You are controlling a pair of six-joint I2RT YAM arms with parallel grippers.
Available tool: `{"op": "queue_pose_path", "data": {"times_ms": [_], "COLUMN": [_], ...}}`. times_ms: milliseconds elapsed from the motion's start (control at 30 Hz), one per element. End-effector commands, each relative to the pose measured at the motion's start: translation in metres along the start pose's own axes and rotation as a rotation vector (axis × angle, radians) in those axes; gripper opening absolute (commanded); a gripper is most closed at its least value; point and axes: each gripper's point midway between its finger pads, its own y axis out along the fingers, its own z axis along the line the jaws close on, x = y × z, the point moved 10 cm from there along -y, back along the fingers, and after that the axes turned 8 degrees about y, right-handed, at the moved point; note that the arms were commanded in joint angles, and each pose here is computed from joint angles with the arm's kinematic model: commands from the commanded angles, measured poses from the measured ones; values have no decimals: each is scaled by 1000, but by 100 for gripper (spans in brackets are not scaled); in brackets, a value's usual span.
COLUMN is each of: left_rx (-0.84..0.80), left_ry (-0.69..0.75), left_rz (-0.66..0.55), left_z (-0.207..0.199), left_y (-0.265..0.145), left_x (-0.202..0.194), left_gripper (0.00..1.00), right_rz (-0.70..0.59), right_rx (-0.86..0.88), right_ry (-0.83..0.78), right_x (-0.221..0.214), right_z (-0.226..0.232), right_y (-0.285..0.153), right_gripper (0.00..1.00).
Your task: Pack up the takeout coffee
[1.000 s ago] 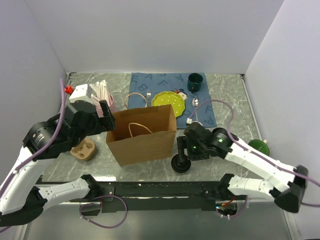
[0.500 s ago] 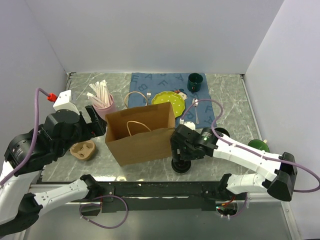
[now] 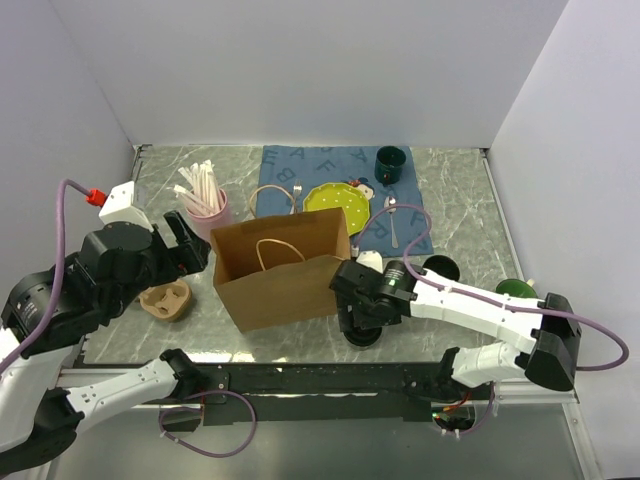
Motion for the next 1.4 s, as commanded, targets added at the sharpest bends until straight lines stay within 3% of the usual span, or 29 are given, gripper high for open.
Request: {"op": "queue_pose_path", "data": {"times_ms": [0, 200, 433, 700, 867, 1100, 1367], "left_rx": [6, 9, 29, 34, -17, -32, -83], "left_ry": [-17, -20, -30, -14, 4, 25, 46], "left_rz": [-25, -28, -32, 5, 33, 73, 88], "left_z": [4, 6, 8, 0, -13, -23, -34], "left_y": [-7, -8, -4, 9, 18, 33, 50], "left_x": [5, 3, 0, -5, -5, -12, -19], "left_gripper": [96, 93, 86, 77, 76, 70, 57], "right_rz": [-42, -55, -62, -158, -289, -565, -801], "right_rx": [-80, -93, -102, -41, 34, 224, 372], "right_ry": [11, 12, 35, 50, 53, -70, -297], "right_x": [4, 0, -5, 3, 26, 70, 107], "right_z": [1, -5, -19, -43, -50, -54, -28], "right_y": [-5, -2, -10, -55, -117, -228, -275], "right_gripper": [85, 69, 64, 62, 61, 59, 58]}}
